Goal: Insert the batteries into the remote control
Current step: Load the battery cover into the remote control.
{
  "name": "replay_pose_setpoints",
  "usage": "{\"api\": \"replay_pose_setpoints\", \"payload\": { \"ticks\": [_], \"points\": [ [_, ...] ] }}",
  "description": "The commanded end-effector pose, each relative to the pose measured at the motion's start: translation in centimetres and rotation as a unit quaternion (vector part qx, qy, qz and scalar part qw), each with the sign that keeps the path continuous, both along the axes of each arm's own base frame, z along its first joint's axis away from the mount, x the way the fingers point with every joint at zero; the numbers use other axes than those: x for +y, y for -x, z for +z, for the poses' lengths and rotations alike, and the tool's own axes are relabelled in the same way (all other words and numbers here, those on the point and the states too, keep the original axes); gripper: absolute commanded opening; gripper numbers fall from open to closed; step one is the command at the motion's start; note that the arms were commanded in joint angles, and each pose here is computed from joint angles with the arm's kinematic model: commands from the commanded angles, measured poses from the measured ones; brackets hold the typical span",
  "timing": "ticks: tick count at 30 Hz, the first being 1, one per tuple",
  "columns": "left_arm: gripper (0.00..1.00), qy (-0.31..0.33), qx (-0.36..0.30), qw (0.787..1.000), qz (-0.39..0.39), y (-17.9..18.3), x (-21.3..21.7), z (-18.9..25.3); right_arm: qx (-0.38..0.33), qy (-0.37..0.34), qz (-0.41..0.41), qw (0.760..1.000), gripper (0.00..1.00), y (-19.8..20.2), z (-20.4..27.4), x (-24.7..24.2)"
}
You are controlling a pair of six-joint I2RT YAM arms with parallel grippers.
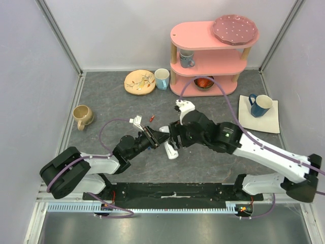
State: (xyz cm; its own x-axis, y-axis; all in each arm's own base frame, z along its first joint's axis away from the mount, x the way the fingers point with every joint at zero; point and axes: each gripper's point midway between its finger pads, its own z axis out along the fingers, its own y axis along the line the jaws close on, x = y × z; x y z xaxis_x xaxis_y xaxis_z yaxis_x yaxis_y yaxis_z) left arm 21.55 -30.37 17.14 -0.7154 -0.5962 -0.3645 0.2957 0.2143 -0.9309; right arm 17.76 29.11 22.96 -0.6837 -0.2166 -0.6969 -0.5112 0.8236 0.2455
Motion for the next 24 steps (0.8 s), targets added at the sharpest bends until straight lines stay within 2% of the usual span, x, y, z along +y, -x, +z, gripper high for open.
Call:
{"api": "replay_pose_setpoints", "payload": {
  "ticks": [1,4,7,11,17,24],
  "points": [
    [0.02,0.059,-0.027,0.997,-0.037,0.3,-0.4,4.0,-0.037,-0.051,-0.018,0.998,0.79,-0.2,1.4,-1.9],
    [0.02,0.08,-0.03,0.994,-0.072,1.1,-0.6,4.8,-0.047,-0.096,-0.012,0.994,0.8,0.1,1.6,-1.8],
    [0.02,0.1,-0.028,0.989,-0.107,2.0,-0.6,5.2,-0.07,-0.142,-0.038,0.987,0.8,-0.2,1.8,-2.8],
    [0.02,0.119,-0.024,0.983,-0.137,2.9,-0.4,5.4,-0.096,-0.265,-0.031,0.959,0.82,0.5,3.1,-2.6],
    [0.02,0.135,-0.034,0.975,-0.173,3.9,-0.6,6.3,-0.063,-0.293,0.027,0.954,0.86,2.2,1.5,-2.0],
    [0.02,0.143,-0.053,0.973,-0.176,4.0,-0.5,7.6,-0.021,-0.308,0.051,0.95,0.87,3.1,-0.5,-1.1]
  ]
}}
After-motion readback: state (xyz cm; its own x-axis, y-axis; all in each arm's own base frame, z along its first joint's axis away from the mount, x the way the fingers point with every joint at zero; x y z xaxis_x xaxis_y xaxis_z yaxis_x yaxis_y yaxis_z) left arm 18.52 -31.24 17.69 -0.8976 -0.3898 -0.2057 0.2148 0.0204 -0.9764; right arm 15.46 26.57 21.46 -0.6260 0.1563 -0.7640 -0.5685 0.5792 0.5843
